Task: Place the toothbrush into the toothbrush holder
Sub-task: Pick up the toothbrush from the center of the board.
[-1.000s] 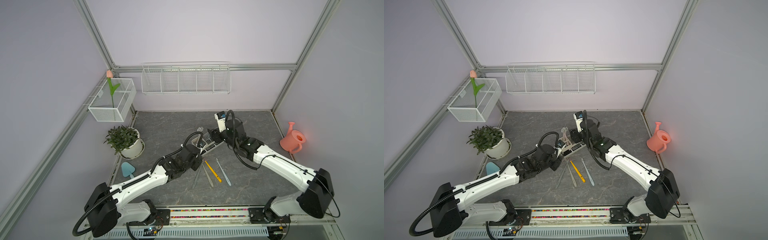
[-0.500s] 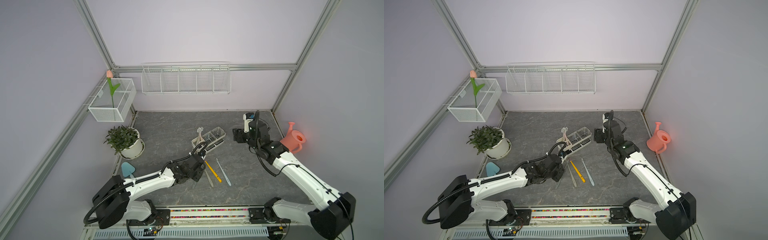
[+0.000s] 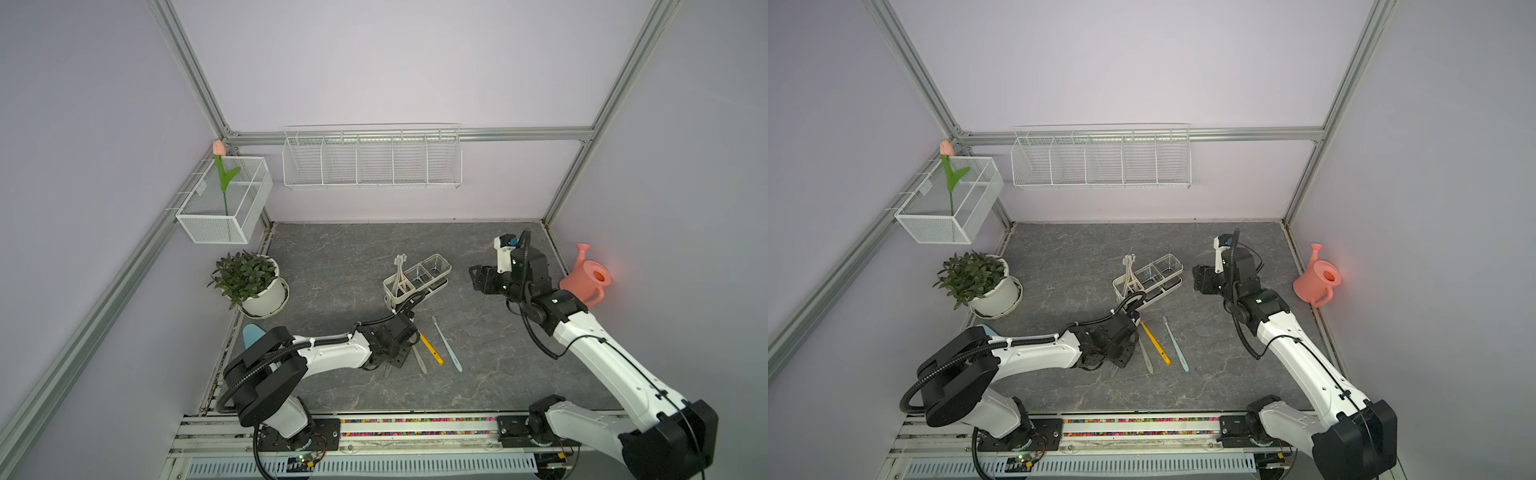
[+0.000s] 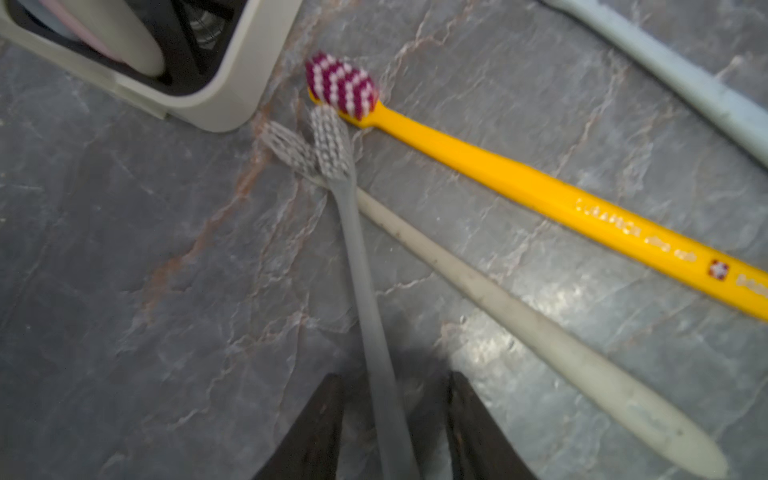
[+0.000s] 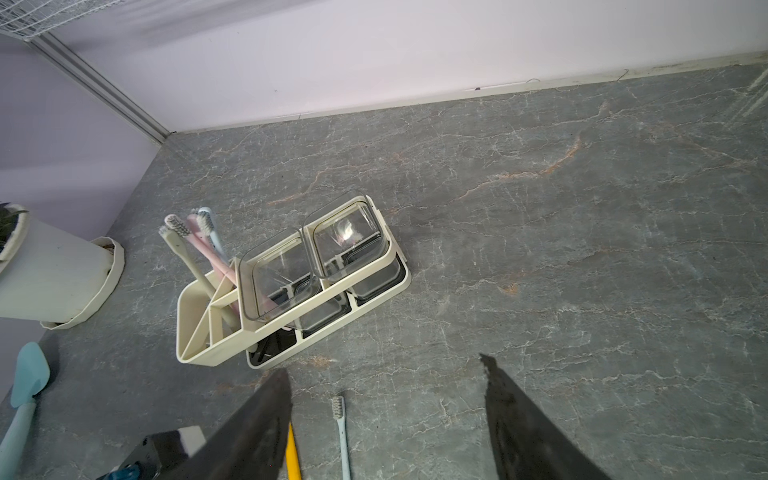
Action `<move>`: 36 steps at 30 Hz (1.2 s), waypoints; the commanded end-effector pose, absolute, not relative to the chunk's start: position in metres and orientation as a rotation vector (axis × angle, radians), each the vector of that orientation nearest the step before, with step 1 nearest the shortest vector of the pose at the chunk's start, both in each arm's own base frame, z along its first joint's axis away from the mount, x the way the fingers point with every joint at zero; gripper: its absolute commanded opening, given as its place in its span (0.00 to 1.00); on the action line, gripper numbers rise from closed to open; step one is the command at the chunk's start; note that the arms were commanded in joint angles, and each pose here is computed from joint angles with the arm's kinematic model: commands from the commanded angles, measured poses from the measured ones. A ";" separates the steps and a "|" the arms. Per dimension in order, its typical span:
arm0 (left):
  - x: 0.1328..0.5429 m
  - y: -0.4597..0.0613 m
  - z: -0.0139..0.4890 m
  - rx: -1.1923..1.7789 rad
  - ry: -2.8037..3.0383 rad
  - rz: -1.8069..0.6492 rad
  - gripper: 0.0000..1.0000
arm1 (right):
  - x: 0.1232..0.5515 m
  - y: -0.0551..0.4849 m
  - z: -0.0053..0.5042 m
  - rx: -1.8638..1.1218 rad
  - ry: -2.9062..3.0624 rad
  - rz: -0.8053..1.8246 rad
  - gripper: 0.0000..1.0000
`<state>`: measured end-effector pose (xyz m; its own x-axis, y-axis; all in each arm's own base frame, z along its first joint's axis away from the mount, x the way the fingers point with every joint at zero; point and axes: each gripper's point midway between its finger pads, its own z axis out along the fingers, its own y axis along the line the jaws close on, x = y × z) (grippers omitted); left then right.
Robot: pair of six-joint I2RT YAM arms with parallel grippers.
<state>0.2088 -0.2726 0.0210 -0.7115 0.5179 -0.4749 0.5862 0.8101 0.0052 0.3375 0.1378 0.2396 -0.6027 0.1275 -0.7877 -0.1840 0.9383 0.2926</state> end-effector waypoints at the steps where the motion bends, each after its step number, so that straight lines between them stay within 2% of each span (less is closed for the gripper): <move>1: 0.207 -0.256 0.000 0.752 2.610 -0.081 0.36 | 0.334 0.140 0.242 -0.028 2.141 0.494 0.76; 7: 0.202 -0.245 -0.007 0.717 2.626 -0.039 0.08 | 0.328 0.136 0.240 -0.012 2.130 0.515 0.76; 11: 0.197 -0.244 0.010 0.711 2.586 -0.074 0.01 | 0.322 0.133 0.222 0.003 2.162 0.515 0.76; 17: 0.192 -0.249 0.066 0.710 2.485 -0.229 0.00 | 0.309 0.137 0.206 -0.012 2.166 0.568 0.77; 21: 0.181 -0.268 0.122 0.744 2.382 -0.469 0.00 | 0.297 0.160 0.213 -0.133 2.086 0.742 0.77; 27: 0.174 -0.286 0.187 0.843 2.179 -0.652 0.00 | 0.271 0.201 0.240 -0.331 1.903 1.067 0.76; 36: 0.170 -0.313 0.219 0.931 2.063 -0.771 0.01 | 0.235 0.238 0.271 -0.568 1.706 1.388 0.71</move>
<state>0.1727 -0.3000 0.2036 -0.5073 0.3602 -0.7828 0.7627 0.6105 -0.2133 0.2588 0.2203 0.2484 -0.5678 0.1656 -0.8063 -0.6769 0.4635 0.5718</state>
